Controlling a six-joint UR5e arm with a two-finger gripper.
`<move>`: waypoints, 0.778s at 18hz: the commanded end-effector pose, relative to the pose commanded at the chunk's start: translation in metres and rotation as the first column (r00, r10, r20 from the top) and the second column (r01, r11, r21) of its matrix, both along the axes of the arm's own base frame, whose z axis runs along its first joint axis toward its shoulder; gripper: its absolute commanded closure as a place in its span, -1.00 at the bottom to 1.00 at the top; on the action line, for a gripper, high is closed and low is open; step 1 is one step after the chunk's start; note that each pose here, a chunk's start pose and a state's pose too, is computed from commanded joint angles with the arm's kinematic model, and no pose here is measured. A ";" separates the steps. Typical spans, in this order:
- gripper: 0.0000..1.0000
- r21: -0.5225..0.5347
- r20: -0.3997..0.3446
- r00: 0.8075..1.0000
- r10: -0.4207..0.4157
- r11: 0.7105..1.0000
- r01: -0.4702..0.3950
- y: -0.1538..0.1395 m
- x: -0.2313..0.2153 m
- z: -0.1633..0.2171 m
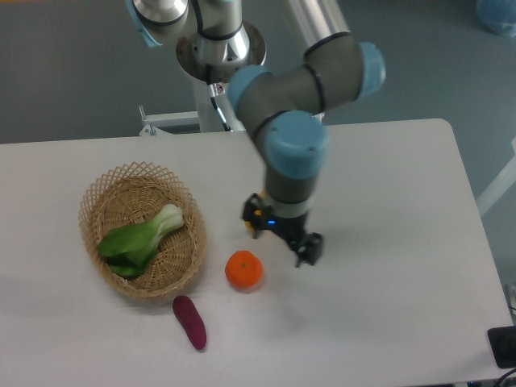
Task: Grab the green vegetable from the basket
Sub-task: 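Move the open gripper over the bok choy in the wicker basket, then lower the gripper into the basket and close on the bok choy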
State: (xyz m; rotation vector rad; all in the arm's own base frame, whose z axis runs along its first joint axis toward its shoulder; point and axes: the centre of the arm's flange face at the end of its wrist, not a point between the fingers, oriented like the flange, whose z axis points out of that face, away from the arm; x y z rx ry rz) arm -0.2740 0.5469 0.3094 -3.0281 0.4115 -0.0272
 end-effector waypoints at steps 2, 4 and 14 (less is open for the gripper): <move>-1.00 -0.006 0.008 1.000 -0.020 1.000 0.020 0.011 0.030 -0.001; -1.00 -0.025 0.016 0.999 -0.029 0.999 0.029 0.019 0.059 -0.008; -1.00 -0.098 0.060 0.997 -0.039 0.994 0.044 0.016 0.121 -0.048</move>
